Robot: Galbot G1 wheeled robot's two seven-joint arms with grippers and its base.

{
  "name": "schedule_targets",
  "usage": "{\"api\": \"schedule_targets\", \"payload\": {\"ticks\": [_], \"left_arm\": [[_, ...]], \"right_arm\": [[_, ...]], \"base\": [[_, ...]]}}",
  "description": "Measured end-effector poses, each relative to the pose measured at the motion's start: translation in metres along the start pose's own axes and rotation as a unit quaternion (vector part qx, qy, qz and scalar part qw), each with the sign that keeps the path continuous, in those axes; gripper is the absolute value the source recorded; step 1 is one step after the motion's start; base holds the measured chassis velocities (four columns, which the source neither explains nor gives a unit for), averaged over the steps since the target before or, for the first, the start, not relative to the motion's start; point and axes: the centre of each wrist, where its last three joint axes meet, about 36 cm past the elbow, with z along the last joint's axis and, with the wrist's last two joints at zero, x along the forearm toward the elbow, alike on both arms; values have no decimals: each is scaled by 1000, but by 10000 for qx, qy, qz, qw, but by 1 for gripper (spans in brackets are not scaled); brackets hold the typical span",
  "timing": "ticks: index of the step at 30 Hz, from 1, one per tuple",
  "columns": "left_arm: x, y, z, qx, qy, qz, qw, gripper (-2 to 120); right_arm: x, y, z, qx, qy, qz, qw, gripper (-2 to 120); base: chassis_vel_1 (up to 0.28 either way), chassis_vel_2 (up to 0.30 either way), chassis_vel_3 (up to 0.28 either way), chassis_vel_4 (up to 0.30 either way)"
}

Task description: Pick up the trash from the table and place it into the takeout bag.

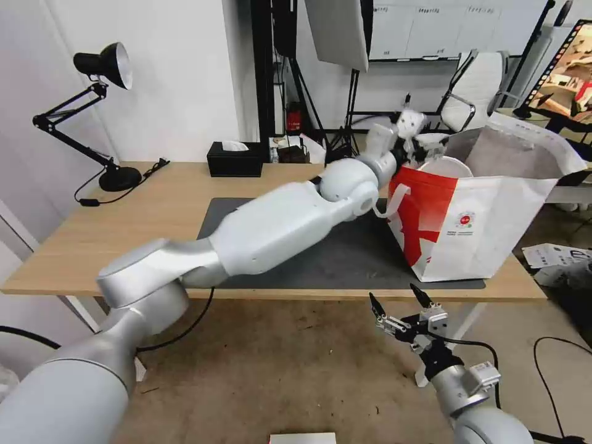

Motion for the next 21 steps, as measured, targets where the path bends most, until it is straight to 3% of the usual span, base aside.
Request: {"api": "schedule_targets", "payload": {"ticks": [1,3,5,6,9,10,13,15,16,17,21], "left_arm": [[21,15,-2,-31,-61,-105,9999,100],[34,24,-1,-28,-86,-175,9998,100],[80,48,7,50,-127,-418,9990,100],[80,48,7,50,-127,-418,9990,100],[148,73,24,-1,-132,-843,9964,100],[148,73,24,-1,-132,-843,9964,100],[221,87,48,-149,-14,-1214,9925,100],[229,88,50,-154,5,-1257,9919,100],[262,88,67,-190,195,-1409,9896,100],[262,88,67,-190,195,-1409,9896,100],[317,86,86,-373,317,-1792,9826,100]], "right_arm": [[0,0,0,0,0,-1,10000,100],[0,0,0,0,1,0,10000,100],[0,0,0,0,0,0,10000,100],[0,0,0,0,0,0,10000,100],[0,0,0,1,1,-1,10000,100],[0,0,0,1,1,-1,10000,100],[0,0,0,0,1,0,10000,100],[0,0,0,0,1,0,10000,100],[0,0,0,0,0,0,10000,100],[0,0,0,0,0,0,10000,100],[0,0,0,0,1,0,10000,100]], "base": [[0,0,0,0],[0,0,0,0],[0,0,0,0],[0,0,0,0],[0,0,0,0],[0,0,0,0],[0,0,0,0],[0,0,0,0],[0,0,0,0],[0,0,0,0],[0,0,0,0]]}}
